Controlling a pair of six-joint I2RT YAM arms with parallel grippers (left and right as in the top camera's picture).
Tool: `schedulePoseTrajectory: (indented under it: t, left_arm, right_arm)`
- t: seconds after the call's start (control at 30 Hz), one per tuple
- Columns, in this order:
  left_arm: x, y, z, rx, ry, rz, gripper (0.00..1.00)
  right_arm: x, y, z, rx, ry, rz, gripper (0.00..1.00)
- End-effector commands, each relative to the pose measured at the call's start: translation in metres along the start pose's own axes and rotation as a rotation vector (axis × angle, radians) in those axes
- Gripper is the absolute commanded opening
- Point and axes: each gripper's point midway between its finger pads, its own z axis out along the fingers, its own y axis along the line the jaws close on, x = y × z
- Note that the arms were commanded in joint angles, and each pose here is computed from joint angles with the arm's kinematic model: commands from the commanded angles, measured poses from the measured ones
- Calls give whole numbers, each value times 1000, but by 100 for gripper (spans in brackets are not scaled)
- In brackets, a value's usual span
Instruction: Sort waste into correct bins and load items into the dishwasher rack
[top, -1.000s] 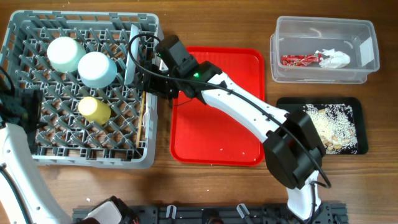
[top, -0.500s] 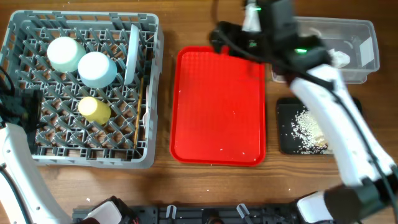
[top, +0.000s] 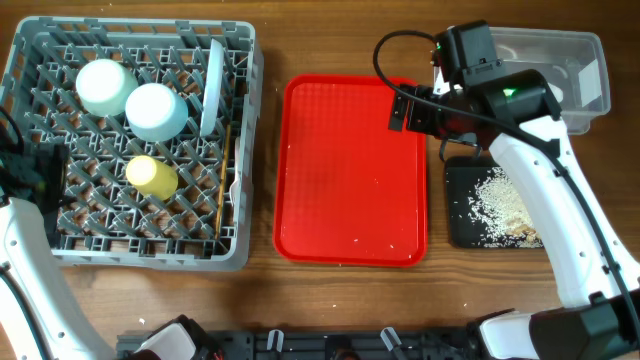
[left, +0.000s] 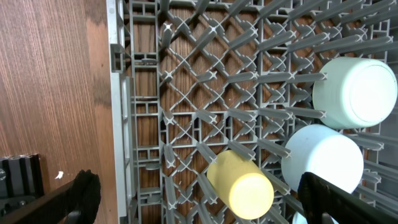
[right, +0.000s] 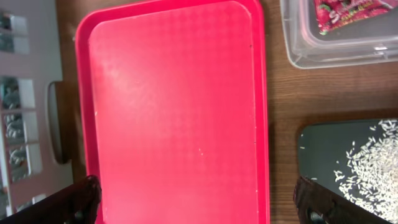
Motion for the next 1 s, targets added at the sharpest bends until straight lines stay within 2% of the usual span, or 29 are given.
schedulePoseTrajectory:
  t: [0.0, 0.33, 0.53, 0.8, 0.97]
  left_arm:
    - [-1, 1, 1, -2, 3, -1, 100]
    - [-1, 1, 1, -1, 4, -1, 100]
    - [-1, 1, 1, -2, 3, -1, 100]
    - [-1, 1, 1, -1, 4, -1, 100]
    - [-1, 1, 1, -2, 3, -1, 100]
  right_arm:
    - [1, 11, -29, -75, -57, -63, 100]
    - [9, 7, -36, -64, -42, -60, 100]
    - [29, -13, -45, 23, 10, -5, 100]
    - [24, -24, -87, 37, -136, -30, 100]
    - [11, -24, -122, -1, -353, -113, 100]
